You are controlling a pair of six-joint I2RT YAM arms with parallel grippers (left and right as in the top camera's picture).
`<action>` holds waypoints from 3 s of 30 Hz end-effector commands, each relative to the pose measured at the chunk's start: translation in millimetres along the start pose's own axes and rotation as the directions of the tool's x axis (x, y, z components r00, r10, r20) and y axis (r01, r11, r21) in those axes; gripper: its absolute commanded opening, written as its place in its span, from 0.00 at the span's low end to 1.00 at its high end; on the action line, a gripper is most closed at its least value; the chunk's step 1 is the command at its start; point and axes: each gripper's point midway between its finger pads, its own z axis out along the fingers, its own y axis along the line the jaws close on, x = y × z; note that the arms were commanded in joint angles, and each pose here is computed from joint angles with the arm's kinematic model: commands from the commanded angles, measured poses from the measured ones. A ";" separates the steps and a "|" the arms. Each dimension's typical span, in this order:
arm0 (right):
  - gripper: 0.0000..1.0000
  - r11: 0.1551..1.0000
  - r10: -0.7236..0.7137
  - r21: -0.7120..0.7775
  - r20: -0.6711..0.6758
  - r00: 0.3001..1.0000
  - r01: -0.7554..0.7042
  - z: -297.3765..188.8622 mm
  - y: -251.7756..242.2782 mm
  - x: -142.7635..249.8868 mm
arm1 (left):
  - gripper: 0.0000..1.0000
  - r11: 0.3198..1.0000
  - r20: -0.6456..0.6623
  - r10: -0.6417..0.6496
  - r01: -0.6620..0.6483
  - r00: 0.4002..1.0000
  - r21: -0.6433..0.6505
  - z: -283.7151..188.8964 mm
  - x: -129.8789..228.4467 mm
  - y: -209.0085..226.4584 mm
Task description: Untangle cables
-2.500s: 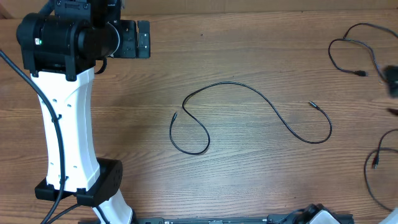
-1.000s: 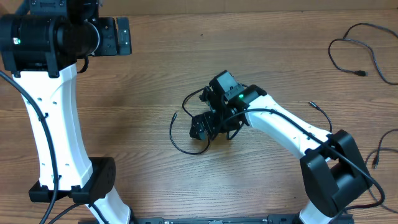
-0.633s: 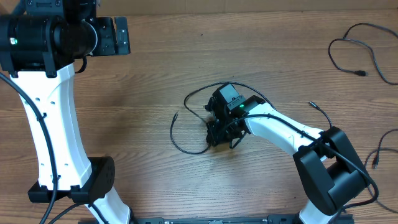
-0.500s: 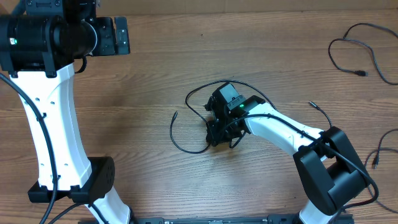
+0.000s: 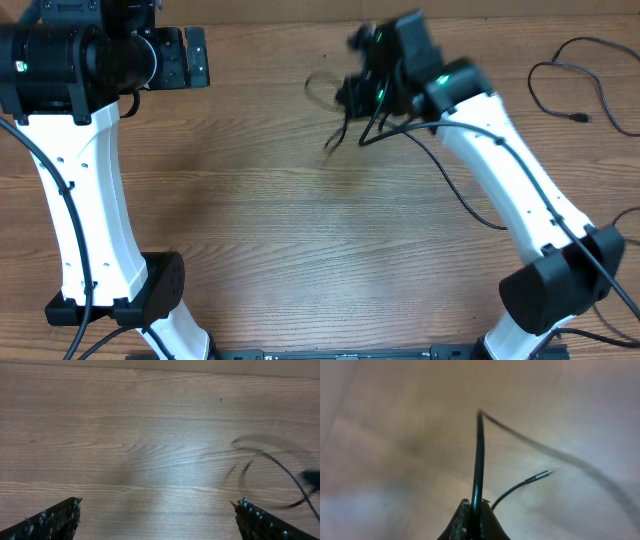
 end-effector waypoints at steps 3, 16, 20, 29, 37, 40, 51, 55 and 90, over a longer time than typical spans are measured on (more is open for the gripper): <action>0.04 0.962 -0.116 0.272 0.278 0.954 0.037 -80.1 -15.5 -82.1 | 0.99 1.000 -0.011 0.009 -0.009 1.000 0.008 4.3 0.5 -0.5; 0.04 0.781 -0.276 0.607 0.549 0.789 -0.149 -214.4 -50.5 -153.1 | 1.00 1.000 -0.011 0.009 -0.009 1.000 0.008 4.3 0.4 -0.4; 0.04 0.715 -0.225 0.665 0.513 0.829 -0.217 -224.8 -96.0 -140.0 | 1.00 1.000 -0.011 0.009 -0.008 1.000 0.008 4.3 0.4 -0.4; 0.04 0.693 0.082 0.634 0.403 0.912 -0.342 -208.5 -232.6 -90.4 | 1.00 1.000 -0.011 0.009 -0.008 1.000 0.008 4.3 0.5 -0.5; 0.04 0.702 0.423 0.607 0.066 0.903 -0.373 -98.8 -318.8 1.2 | 1.00 1.000 -0.011 0.009 -0.009 1.000 0.009 4.4 0.5 -0.9; 0.04 0.707 0.475 0.618 -0.053 0.879 -0.344 -61.8 -322.2 28.8 | 1.00 1.000 -0.011 0.009 -0.009 1.000 0.009 4.4 0.5 -0.9; 0.04 0.790 0.417 0.575 -0.253 0.873 -0.211 3.5 -268.9 53.2 | 0.99 1.000 -0.011 0.010 -0.010 1.000 0.007 4.4 0.5 -0.5; 0.04 0.894 0.278 0.432 -0.329 0.903 -0.118 38.4 -209.4 45.4 | 1.00 1.000 -0.011 0.010 -0.010 1.000 0.007 4.4 0.5 -0.5; 0.05 0.462 0.454 0.886 -0.197 0.869 -0.041 -48.3 -233.6 72.8 | 1.00 1.000 -0.011 0.009 -0.009 1.000 0.007 4.3 0.4 -0.3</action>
